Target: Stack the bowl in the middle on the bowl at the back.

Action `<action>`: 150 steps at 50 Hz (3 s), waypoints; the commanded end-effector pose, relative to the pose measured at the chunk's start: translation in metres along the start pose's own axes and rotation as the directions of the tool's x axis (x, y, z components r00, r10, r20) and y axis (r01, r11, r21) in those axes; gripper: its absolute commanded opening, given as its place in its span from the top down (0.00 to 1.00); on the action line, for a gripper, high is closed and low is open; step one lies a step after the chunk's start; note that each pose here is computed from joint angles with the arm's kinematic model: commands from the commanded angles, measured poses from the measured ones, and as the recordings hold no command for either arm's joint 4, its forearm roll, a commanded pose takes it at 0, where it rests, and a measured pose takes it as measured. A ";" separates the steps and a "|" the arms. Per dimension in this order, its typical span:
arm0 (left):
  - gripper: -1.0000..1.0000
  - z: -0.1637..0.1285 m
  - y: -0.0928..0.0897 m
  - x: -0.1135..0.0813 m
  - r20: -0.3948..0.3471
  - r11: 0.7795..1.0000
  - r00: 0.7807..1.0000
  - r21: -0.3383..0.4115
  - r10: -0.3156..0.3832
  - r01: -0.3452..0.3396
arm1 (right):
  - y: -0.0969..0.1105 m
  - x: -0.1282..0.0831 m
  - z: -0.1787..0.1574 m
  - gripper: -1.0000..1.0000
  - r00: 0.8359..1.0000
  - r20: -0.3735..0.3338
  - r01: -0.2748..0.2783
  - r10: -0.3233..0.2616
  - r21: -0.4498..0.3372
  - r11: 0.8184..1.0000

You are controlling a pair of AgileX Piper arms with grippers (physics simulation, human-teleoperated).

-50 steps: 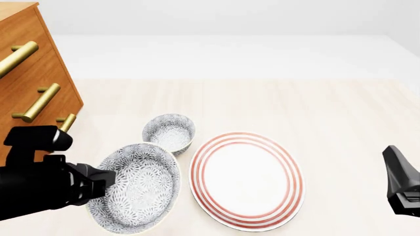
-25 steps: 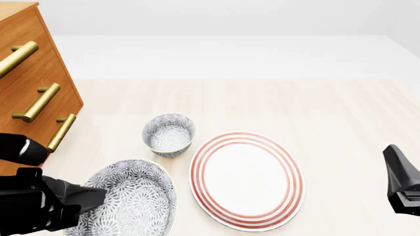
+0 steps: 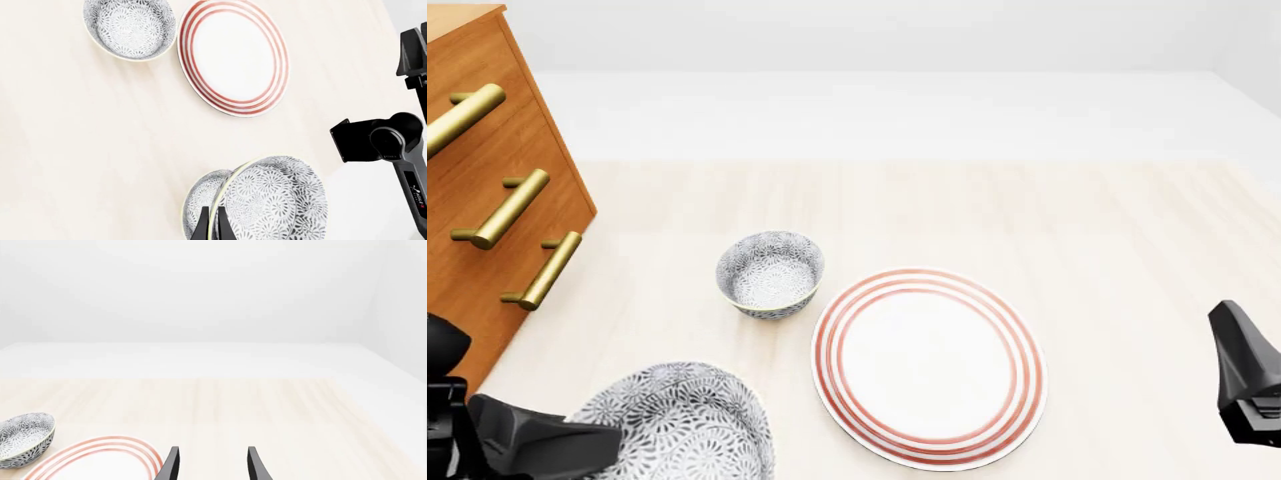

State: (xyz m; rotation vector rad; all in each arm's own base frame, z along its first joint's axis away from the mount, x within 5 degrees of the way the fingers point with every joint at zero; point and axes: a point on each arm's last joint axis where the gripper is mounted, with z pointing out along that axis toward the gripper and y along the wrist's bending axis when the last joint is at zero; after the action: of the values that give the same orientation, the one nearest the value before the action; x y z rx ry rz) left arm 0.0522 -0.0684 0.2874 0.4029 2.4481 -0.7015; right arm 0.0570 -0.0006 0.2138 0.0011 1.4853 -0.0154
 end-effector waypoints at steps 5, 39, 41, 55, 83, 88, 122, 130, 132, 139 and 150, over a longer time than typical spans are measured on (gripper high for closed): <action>1.00 0.008 0.006 0.019 -0.050 0.999 0.999 0.030 -0.012 0.013 | 0.000 0.000 -0.001 0.00 1.000 0.001 0.003 -0.003 -0.002 1.000; 1.00 0.067 0.003 0.036 -0.139 0.999 0.990 0.028 0.032 -0.028 | 0.000 0.000 -0.001 0.00 1.000 0.000 0.001 -0.001 -0.001 1.000; 1.00 0.068 0.003 0.036 -0.142 0.999 0.989 0.030 0.030 -0.026 | 0.000 0.000 -0.001 0.00 1.000 0.000 0.000 0.000 -0.001 1.000; 0.00 0.073 0.004 0.041 -0.161 0.999 0.986 0.028 0.036 -0.032 | 0.000 0.000 -0.001 0.00 1.000 0.000 0.001 -0.001 -0.001 1.000; 0.00 0.064 -0.001 0.034 -0.150 0.998 0.988 0.039 0.046 -0.041 | 0.000 0.000 -0.001 0.00 1.000 0.000 0.001 -0.001 -0.001 1.000; 0.00 0.051 0.003 0.032 -0.134 0.999 0.990 0.028 0.050 -0.046 | 0.000 0.000 -0.001 0.00 1.000 0.001 0.001 -0.001 -0.001 1.000; 0.00 -0.064 0.021 0.027 0.128 1.000 0.992 -0.015 -0.006 0.008 | -0.001 -0.003 -0.001 0.00 1.000 0.017 -0.017 0.017 0.017 1.000; 0.00 -0.092 0.021 0.035 0.266 0.997 0.962 -0.033 -0.064 0.076 | -0.002 -0.020 -0.003 0.00 0.998 0.044 -0.047 0.046 0.034 0.998; 0.00 -0.094 0.022 0.038 0.291 0.995 0.954 -0.043 -0.072 0.088 | -0.002 -0.030 -0.005 0.00 0.997 0.055 -0.062 0.060 0.039 0.997; 0.00 -0.100 0.022 0.044 0.362 0.987 0.925 -0.059 -0.116 0.147 | -0.004 -0.068 -0.014 0.00 0.988 0.117 -0.111 0.102 0.081 0.991; 0.00 -0.106 0.018 0.047 0.434 0.975 0.891 -0.109 -0.130 0.196 | -0.004 -0.098 -0.025 0.00 0.977 0.179 -0.138 0.115 0.124 0.983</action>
State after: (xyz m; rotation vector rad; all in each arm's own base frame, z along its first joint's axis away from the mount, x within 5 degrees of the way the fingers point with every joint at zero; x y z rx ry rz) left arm -0.0132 0.0085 0.3242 0.0645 2.1671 -0.6395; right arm 0.0363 -0.0041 0.2831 0.1499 1.3616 -0.0040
